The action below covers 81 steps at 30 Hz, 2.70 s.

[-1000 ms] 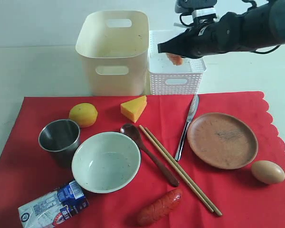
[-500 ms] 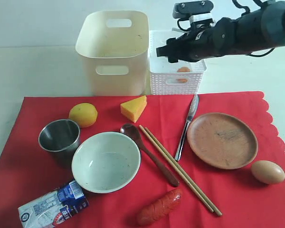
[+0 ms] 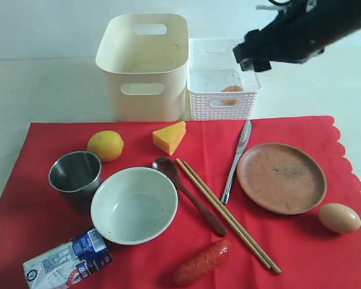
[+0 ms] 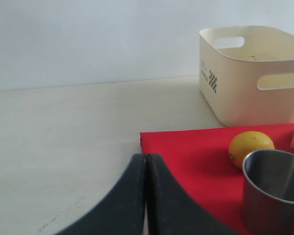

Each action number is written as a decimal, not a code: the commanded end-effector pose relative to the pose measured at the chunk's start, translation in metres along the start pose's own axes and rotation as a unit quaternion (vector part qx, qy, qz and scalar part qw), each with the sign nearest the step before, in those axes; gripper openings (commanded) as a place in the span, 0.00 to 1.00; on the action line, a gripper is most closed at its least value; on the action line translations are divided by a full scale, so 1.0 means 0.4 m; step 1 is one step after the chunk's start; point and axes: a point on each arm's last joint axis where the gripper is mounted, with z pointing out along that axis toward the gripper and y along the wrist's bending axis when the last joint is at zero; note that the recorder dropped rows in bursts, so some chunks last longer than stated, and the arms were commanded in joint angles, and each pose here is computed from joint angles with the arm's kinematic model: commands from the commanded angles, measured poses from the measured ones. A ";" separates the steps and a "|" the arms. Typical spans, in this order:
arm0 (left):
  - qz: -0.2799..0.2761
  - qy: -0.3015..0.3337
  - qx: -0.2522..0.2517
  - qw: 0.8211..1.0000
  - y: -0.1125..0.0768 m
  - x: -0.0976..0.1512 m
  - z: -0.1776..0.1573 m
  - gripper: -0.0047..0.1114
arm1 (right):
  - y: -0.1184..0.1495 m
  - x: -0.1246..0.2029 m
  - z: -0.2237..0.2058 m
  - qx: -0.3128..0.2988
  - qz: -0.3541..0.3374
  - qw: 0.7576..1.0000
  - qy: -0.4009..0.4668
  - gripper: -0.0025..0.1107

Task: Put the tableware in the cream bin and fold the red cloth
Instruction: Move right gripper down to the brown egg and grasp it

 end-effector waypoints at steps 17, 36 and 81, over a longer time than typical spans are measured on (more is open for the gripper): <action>0.000 -0.005 0.001 1.000 0.000 -0.001 -0.001 0.06 | 0.003 0.538 -0.163 0.009 0.082 0.997 -0.012 0.62; 0.000 -0.005 0.001 1.000 0.000 -0.001 -0.001 0.06 | -0.026 0.585 -0.086 0.037 0.075 0.996 0.009 0.65; 0.000 -0.005 0.001 1.000 0.000 -0.001 -0.001 0.06 | -0.043 0.550 -0.140 0.047 0.169 0.981 -0.084 0.02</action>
